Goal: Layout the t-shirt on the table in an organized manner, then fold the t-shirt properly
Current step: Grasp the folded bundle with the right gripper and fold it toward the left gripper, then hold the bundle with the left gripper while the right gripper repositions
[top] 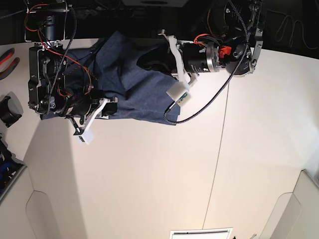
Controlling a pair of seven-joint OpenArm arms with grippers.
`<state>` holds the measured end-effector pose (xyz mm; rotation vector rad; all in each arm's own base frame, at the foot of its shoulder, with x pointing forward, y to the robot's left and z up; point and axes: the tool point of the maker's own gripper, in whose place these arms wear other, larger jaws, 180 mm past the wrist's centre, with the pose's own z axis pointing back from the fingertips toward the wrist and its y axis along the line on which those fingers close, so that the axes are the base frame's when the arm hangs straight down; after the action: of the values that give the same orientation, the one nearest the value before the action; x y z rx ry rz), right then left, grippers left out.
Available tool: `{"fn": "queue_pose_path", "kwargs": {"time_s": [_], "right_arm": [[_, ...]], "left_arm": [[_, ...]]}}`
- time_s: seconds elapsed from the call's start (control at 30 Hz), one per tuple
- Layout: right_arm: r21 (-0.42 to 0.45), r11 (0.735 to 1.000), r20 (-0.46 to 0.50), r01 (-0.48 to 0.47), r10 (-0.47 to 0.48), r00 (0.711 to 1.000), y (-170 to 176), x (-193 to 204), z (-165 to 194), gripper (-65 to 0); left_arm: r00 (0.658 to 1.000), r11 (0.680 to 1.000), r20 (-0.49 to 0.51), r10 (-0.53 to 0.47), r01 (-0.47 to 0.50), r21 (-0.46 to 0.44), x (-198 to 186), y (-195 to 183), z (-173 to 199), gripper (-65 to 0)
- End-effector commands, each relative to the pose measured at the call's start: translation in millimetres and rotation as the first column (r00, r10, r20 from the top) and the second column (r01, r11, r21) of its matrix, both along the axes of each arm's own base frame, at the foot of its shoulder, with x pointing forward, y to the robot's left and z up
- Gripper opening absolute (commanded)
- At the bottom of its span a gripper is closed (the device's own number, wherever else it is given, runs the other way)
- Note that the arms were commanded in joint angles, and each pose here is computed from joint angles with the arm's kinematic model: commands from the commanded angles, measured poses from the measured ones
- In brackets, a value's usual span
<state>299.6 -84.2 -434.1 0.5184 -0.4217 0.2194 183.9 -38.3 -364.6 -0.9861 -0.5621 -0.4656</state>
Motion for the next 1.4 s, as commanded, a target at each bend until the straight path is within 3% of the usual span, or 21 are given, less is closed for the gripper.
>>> {"fn": "queue_pose_path", "kwargs": {"time_s": [0.0,0.13,0.4,0.63,0.67,0.77,0.8,1.03,1.07,1.13,1.23,1.37], "right_arm": [[-0.009,1.0,0.068,0.001,-0.001,0.998,-2.5,17.9,14.8,-65.0],[-0.075,0.997,0.117,0.006,0.003,0.993,-11.8,36.5,23.1,-65.0],[-0.06,0.998,0.23,0.015,-0.001,0.973,-10.1,80.3,64.0,-65.0],[-0.058,0.998,0.262,0.021,-0.005,0.965,-10.2,90.4,74.2,-65.0],[-0.062,0.998,0.262,0.021,-0.004,0.965,-10.8,90.4,73.8,-62.8],[-0.1,0.994,0.287,0.038,-0.007,0.958,-17.1,95.0,73.4,-42.1],[-0.116,0.992,0.303,0.047,-0.01,0.953,-20.1,97.6,73.8,-40.5],[-0.126,0.989,0.363,0.077,-0.026,0.931,-24.6,107.3,79.9,-42.0],[-0.122,0.99,0.366,0.077,-0.028,0.93,-24.9,107.4,81.1,-46.6],[-0.072,0.994,0.386,0.081,-0.047,0.921,-25.5,108.2,92.4,-62.8],[0.033,0.992,0.448,0.122,-0.124,0.885,-38.9,108.4,126.4,-65.0],[0.048,0.977,0.541,0.21,-0.202,0.816,-85.6,98.1,172.0,-65.0]], "left_arm": [[0.999,0.999,0.038,0.004,-0.003,-0.04,5.5,-3.6,13.0,-65.0],[0.999,0.999,0.038,0.004,-0.002,-0.039,5.4,-3.5,12.9,-65.0],[0.999,0.999,0.038,0.004,-0.002,-0.039,5.3,-3.5,12.7,-65.0],[0.999,1.0,0.04,0.001,0.0,-0.017,5.1,-2.0,9.3,-65.0],[0.999,1.0,0.04,0.001,0.0,-0.017,5.1,-2.0,9.3,-65.0],[0.999,1.0,0.04,0.001,0.0,-0.018,5.1,-2.1,9.5,-65.0],[0.999,1.0,0.04,0.001,0.0,-0.018,5.1,-2.1,9.5,-65.0],[0.999,1.0,0.04,0.001,0.0,-0.018,5.1,-2.1,9.4,-65.0],[0.999,1.0,0.04,0.001,0.0,-0.018,5.2,-2.1,9.4,-65.0],[0.999,1.0,0.04,0.001,0.0,-0.017,5.2,-2.0,9.4,-65.0],[0.999,1.0,0.04,0.001,-0.001,-0.016,5.1,-1.9,9.1,-65.0],[0.999,1.0,0.04,0.001,0.0,-0.016,5.1,-1.9,9.1,-65.0]]}}
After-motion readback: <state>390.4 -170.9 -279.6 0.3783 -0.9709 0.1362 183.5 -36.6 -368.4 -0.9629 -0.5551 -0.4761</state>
